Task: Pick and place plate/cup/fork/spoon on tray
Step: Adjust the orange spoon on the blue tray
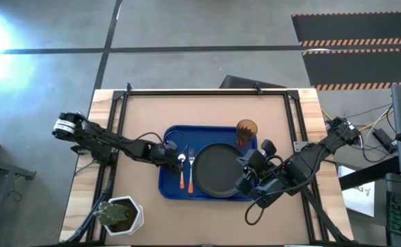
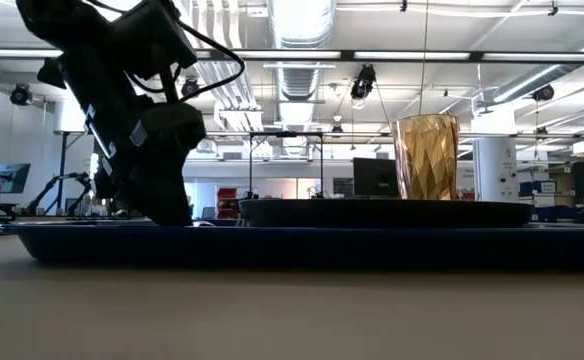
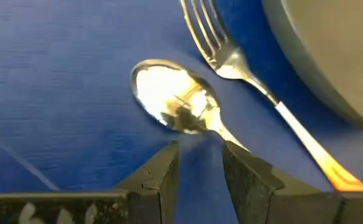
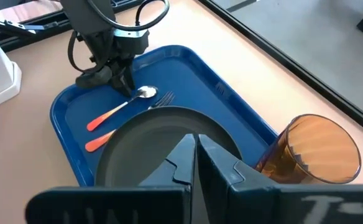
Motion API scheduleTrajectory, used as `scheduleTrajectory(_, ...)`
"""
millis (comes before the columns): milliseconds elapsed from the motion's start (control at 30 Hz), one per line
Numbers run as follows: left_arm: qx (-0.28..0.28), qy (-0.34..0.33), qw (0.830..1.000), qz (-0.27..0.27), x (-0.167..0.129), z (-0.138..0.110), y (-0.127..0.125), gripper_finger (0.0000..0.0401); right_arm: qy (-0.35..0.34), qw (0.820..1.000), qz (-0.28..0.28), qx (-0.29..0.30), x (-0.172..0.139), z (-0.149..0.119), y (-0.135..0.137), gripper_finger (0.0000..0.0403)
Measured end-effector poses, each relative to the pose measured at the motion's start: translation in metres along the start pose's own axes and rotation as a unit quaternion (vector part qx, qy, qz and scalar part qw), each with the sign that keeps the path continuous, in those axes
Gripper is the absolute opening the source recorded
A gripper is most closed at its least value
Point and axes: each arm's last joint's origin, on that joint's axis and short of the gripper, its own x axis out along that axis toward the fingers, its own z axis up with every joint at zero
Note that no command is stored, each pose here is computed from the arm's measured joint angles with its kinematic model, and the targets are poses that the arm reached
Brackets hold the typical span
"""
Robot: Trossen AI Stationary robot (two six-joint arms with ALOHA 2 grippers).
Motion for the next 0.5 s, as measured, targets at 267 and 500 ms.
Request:
scheduleTrajectory(267, -0.002, -0.009, 1.0, -0.012, -0.003, 0.005, -0.006, 0.0105, 0.0, 1.0, 0.0, 0.0, 0.0, 0.0, 0.0, 0.0009)
scheduleTrajectory(500, 0.005, -0.048, 0.998, -0.048, -0.007, 0.017, -0.019, 0.0105, 0.0, 1.0, 0.0, -0.001, 0.0, 0.0, 0.0, 0.0009)
